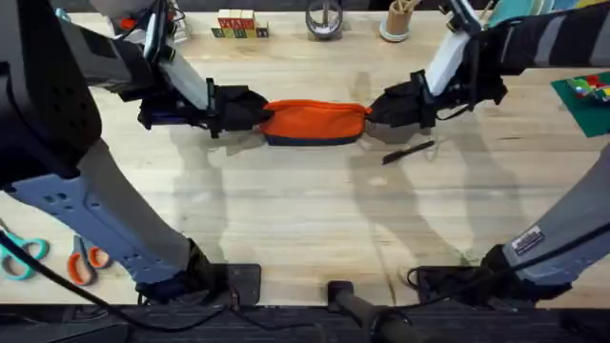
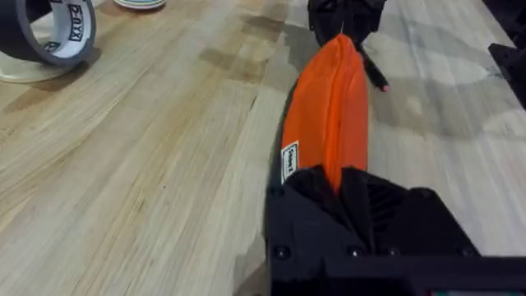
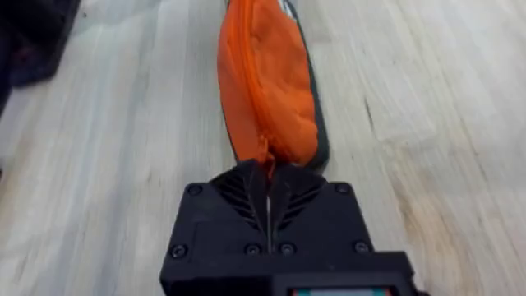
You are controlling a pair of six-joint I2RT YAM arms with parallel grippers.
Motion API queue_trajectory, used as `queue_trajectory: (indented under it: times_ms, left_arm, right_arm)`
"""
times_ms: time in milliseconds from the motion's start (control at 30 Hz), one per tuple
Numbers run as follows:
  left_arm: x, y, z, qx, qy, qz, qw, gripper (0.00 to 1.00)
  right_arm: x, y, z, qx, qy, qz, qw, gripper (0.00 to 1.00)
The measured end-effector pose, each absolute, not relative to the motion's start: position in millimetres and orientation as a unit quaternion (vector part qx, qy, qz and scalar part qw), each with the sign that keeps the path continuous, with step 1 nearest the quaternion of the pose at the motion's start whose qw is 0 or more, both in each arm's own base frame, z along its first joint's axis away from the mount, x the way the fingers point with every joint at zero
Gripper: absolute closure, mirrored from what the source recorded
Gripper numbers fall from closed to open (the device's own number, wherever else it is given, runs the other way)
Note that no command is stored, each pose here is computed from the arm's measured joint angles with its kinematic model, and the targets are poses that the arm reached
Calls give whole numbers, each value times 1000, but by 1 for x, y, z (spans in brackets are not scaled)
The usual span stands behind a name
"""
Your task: Unzip the bag, pick up the pens from the table one at a time and place them inside, then zip the bag closed.
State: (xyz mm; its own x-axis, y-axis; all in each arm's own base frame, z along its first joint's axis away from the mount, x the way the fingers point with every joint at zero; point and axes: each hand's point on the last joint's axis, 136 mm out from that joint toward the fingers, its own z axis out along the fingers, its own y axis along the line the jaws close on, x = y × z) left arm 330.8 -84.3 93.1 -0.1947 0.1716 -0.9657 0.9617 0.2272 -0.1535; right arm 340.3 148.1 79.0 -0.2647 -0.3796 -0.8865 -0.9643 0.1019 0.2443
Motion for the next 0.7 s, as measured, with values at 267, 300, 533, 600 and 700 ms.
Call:
queue_trajectory:
  times_ms: [267,300,533,600,700]
  left_arm:
    - [331,-84,93,444,639,-435,454,961]
    - [331,-84,93,444,639,-435,454,961]
    - [331,-84,93,444,639,-435,454,961]
    - [331,-84,93,444,638,-435,454,961]
    - [331,-84,93,444,639,-435,454,961]
  right_arm:
    - [336,143,93,-460,667,480,337,970]
    - [335,143,94,-457,667,482,337,970]
    - [336,146,104,-442,656,502,351,970]
    - [337,148,110,-435,648,511,359,970]
    - [338,149,114,-429,643,519,365,971]
